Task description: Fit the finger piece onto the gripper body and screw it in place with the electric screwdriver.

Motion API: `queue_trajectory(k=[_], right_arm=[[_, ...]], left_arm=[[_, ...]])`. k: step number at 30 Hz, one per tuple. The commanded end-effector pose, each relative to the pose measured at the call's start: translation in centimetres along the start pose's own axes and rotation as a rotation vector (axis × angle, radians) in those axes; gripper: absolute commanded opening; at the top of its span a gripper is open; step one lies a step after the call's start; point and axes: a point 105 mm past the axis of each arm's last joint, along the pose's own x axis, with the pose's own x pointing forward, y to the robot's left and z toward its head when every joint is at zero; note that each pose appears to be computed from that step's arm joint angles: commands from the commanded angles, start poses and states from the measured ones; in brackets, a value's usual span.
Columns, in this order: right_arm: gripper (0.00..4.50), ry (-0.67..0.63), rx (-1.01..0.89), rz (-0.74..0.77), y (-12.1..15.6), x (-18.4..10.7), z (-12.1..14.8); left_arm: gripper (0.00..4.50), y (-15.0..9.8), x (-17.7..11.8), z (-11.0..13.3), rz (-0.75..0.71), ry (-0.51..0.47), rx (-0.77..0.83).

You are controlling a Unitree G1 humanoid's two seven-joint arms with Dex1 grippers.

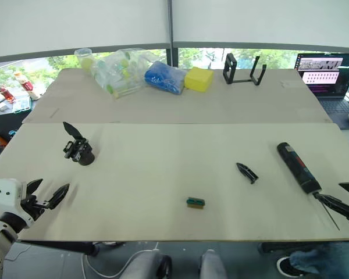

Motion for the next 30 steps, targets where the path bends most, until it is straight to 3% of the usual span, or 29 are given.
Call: queue_trajectory(k=[1,6,15,21,30], right_arm=[[4.48,-0.042,-0.095,0.012,0.0,0.1,2.8],[4.48,-0.166,-0.223,0.234,5.4,2.8,9.0],[4.48,-0.287,-0.321,0.590,14.8,5.4,15.0],[4.48,-0.351,-0.341,0.733,19.2,6.4,16.7],[4.48,-0.389,-0.337,0.744,20.7,7.5,17.0]], left_arm=[[4.50,-0.1,0.1,1.1,0.006,-0.044,0.022],[4.50,-0.6,1.4,1.4,-0.002,-0.058,0.016],[4.50,-0.4,4.4,2.2,-0.005,-0.090,0.021],[4.50,-1.2,7.2,2.8,-0.019,-0.127,0.003],[4.50,-1.8,10.7,2.8,-0.021,-0.148,0.017]])
